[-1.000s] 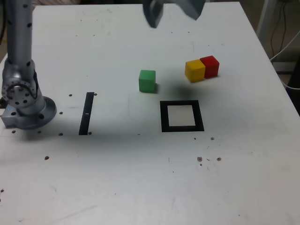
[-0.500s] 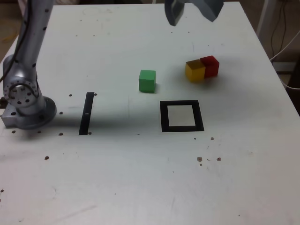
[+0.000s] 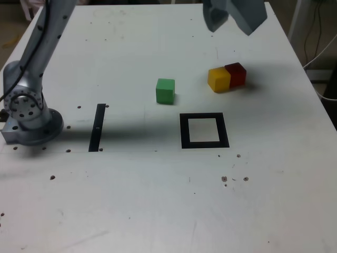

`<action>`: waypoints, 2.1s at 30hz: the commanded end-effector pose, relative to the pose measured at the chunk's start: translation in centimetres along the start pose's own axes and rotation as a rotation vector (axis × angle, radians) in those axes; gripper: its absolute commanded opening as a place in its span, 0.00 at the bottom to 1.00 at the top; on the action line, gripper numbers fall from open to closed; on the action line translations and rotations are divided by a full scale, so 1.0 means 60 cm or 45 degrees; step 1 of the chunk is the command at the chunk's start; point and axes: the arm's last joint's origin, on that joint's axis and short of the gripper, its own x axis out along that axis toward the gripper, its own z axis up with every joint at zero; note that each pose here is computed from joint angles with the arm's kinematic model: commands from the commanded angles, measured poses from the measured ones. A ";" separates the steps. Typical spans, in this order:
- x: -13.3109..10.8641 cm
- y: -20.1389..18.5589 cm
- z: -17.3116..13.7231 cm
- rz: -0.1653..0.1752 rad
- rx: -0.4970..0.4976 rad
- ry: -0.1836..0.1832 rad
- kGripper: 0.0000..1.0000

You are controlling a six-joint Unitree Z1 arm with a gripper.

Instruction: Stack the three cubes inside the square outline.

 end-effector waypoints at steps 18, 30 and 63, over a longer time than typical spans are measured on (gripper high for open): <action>-0.001 -0.001 0.042 0.210 0.437 0.108 0.99; 0.025 -0.018 0.053 0.180 0.464 0.103 0.99; 0.109 -0.021 0.093 0.024 0.586 0.159 0.93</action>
